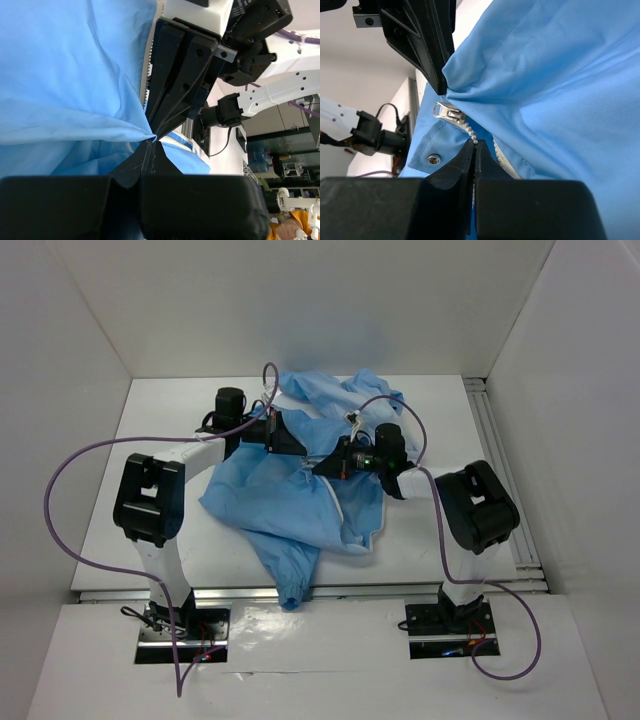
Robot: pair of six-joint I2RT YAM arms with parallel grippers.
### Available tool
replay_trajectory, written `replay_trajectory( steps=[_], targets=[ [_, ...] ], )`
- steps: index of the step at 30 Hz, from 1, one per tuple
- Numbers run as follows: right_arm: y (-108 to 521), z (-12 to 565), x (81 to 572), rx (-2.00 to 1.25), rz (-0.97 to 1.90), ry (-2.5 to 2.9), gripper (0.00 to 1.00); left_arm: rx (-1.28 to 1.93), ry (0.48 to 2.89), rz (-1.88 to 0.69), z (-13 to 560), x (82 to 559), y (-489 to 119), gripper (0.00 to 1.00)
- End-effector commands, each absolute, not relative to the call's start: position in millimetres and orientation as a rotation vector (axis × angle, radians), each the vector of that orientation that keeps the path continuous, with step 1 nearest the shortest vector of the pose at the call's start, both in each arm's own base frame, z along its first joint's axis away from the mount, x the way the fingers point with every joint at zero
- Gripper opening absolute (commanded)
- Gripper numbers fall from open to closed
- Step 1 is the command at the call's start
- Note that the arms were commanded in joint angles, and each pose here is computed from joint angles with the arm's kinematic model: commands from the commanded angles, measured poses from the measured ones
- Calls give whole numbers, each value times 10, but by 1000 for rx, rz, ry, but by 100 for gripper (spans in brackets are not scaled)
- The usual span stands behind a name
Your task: Zip up the jacket
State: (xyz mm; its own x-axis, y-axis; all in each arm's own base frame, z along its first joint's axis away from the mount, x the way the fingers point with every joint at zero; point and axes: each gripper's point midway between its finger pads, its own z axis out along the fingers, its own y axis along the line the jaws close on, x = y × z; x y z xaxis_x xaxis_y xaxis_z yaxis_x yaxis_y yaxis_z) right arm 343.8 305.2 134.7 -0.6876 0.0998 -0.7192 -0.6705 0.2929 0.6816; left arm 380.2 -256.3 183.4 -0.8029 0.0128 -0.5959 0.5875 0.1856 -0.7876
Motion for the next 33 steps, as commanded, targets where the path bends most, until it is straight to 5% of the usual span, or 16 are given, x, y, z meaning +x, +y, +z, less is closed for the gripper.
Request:
replay_trajectory(
  steps=[1,3,12,21,27,33],
  targets=[
    [2924,1249,3549,-455,1333,1971,0,653,1870,-1598,2285,3827,-2459,0],
    [2898,1220,3558,-451,1303,1987,0,645,1873,-1590,2280,3842,-2458,0],
    [2876,1346,3539,-483,1171,2023,37,597,1906,-1569,2264,3895,-2452,0],
    [2740,1641,3556,-399,945,2032,40,604,1900,-1562,2290,3900,-2489,0],
    [2858,1955,3626,-299,783,1999,63,584,1921,-1560,2258,3926,-2489,0],
    [3042,2106,3632,-118,726,1993,51,562,1940,-1539,2245,3959,-2481,0]
  ],
)
